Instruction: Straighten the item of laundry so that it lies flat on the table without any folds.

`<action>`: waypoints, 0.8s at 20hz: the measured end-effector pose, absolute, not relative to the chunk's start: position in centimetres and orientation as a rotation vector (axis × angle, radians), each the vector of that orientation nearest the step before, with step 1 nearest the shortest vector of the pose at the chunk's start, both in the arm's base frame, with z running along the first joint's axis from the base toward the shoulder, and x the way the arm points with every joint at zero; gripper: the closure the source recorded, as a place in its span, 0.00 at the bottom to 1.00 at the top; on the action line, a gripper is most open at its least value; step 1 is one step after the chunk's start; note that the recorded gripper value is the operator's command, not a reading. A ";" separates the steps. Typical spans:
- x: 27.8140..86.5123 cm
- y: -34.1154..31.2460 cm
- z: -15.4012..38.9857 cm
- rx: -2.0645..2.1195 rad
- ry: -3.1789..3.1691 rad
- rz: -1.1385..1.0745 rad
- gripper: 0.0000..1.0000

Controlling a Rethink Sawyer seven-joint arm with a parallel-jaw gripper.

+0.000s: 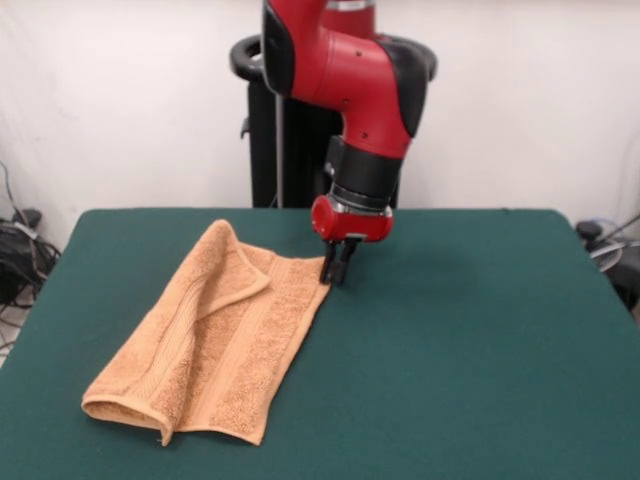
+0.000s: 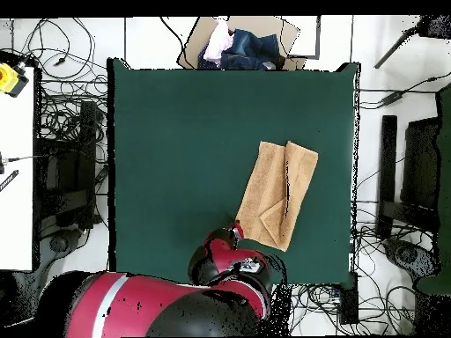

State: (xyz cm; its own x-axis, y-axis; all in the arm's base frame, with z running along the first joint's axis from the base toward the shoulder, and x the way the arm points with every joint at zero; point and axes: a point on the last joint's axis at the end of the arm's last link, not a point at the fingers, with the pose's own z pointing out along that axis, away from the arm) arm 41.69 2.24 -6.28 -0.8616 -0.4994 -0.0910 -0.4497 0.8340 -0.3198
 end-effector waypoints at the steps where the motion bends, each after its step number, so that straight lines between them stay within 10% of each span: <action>1: 41.7 2.2 -6.3 -0.743 2.842 -0.435 1.00; 8: 41.6 2.2 -6.3 -0.754 2.826 -0.444 1.00; 9: 41.7 2.1 -6.3 -0.752 2.824 -0.446 0.00; 16: 42.1 0.9 -5.8 -0.741 2.810 -0.480 0.00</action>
